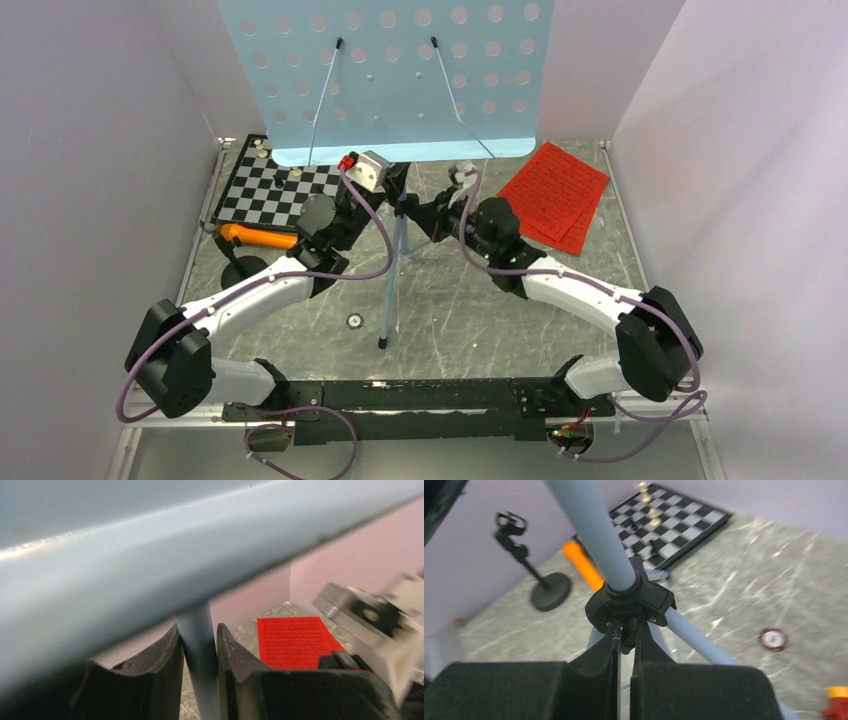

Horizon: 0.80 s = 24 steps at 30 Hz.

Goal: Pack up the instrument practice props

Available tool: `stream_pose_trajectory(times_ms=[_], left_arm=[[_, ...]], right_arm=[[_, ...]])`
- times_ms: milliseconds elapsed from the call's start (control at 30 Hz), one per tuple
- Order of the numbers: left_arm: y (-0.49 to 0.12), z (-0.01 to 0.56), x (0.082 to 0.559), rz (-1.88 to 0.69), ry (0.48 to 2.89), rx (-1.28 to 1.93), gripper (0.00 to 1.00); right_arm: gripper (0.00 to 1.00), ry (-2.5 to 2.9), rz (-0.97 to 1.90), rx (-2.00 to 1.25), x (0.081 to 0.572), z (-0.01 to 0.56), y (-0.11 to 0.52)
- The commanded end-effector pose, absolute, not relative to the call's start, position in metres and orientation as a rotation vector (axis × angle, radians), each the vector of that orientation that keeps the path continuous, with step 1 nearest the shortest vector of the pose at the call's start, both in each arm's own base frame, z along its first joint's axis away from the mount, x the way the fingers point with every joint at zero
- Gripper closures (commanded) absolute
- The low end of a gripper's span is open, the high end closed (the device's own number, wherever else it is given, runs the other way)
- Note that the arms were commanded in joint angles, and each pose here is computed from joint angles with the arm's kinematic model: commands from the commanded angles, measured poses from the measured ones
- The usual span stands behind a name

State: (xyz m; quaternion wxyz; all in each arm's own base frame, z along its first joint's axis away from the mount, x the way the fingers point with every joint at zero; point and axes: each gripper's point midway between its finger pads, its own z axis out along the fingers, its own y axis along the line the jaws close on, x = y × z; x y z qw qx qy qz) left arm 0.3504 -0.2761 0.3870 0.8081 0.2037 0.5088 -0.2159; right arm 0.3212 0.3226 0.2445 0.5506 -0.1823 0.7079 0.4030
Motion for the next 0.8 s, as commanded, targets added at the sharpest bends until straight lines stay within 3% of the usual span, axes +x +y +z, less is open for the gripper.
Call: stream_pose_trajectory(times_ms=[0, 400, 600, 767], left_arm=[[-0.296, 0.392, 0.335, -0.500, 1.054, 0.558, 1.00], [-0.296, 0.386, 0.341, -0.505, 1.088, 0.539, 1.00], [-0.296, 0.380, 0.347, -0.502, 1.111, 0.528, 1.00], [-0.292, 0.375, 0.351, -0.486, 1.127, 0.519, 1.00]], right_arm=[[1.00, 1.539, 0.370, -0.577, 0.345, 0.218, 0.287], [1.00, 1.101, -0.553, -0.928, 0.312, 0.207, 0.274], [1.00, 0.976, -0.662, -1.044, 0.295, 0.197, 0.292], [1.00, 1.071, -0.551, -0.946, 0.294, 0.212, 0.287]])
